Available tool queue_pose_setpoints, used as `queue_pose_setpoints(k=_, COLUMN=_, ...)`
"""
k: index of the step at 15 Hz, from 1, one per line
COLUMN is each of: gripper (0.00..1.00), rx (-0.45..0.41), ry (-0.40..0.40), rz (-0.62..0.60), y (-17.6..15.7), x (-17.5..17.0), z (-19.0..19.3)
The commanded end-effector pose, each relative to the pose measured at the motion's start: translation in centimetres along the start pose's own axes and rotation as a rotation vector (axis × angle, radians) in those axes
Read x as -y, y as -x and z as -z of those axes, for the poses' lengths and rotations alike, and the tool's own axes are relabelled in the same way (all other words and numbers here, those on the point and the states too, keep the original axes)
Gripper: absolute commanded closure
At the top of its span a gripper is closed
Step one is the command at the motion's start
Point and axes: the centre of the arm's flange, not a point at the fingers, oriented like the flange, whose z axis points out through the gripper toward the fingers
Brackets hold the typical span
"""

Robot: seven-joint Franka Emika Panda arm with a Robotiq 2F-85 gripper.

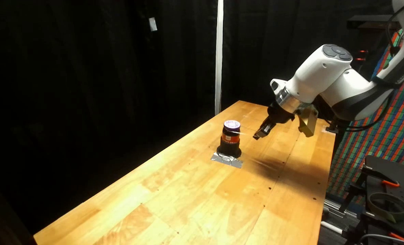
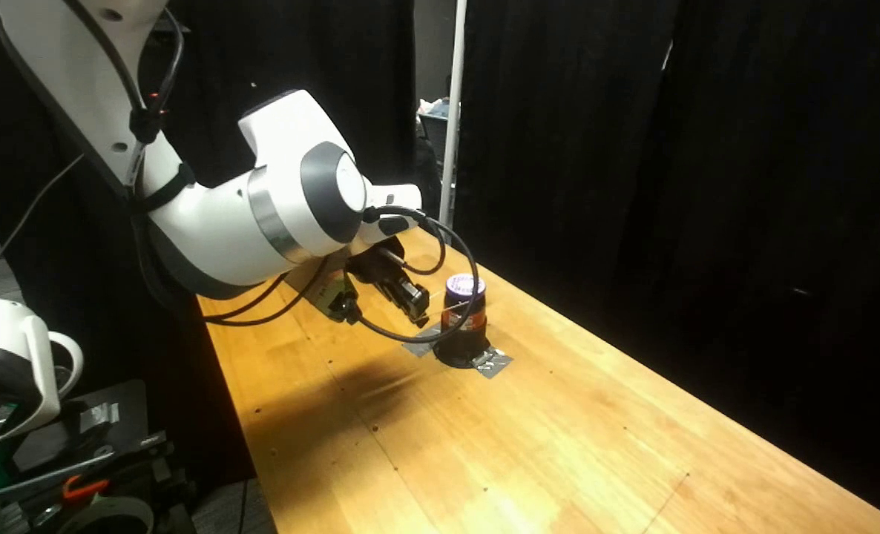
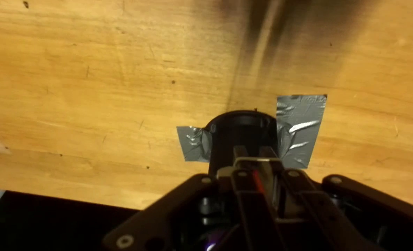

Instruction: Put the rubber band around the base of the cup

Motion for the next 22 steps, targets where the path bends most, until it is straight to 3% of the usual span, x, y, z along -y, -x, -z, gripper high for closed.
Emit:
queue_pose_setpoints(k=1, gripper=0.83, rx=-0.142, ry=-0.005, rz=-0.03, y=5.4, x=1.1, z=0.8)
queue_pose_setpoints(k=8, gripper=0.84, rx=-0.255, ry=-0.056, rz=-0.042, y=4.2, x=1.0, z=2.0)
queue_pose_setpoints(k=12, gripper=0.85, rx=-0.337, ry=-0.069, rz=-0.048, y=7.0, x=2.2, z=1.9)
queue_pose_setpoints(k=13, gripper=0.79, rx=-0.32, ry=-0.068, rz=-0.041, y=7.5, x=2.3, z=2.3)
queue_pose_setpoints(k=14, gripper=0.6, rx=-0.285, ry=-0.064, rz=-0.026, y=7.5, x=2.2, z=3.2)
queue_pose_setpoints(k=16, gripper=0.53, rx=-0.141, ry=-0.015, rz=0.063, y=6.4, x=2.2, z=5.8)
queue_pose_setpoints(k=18, gripper=0.37, rx=-0.004, ry=0.041, rz=0.141, y=4.3, x=2.2, z=8.5)
queue_pose_setpoints(k=22, gripper=0.06, rx=0.14, ry=0.125, rz=0.215, y=5.1, x=1.6, z=8.6)
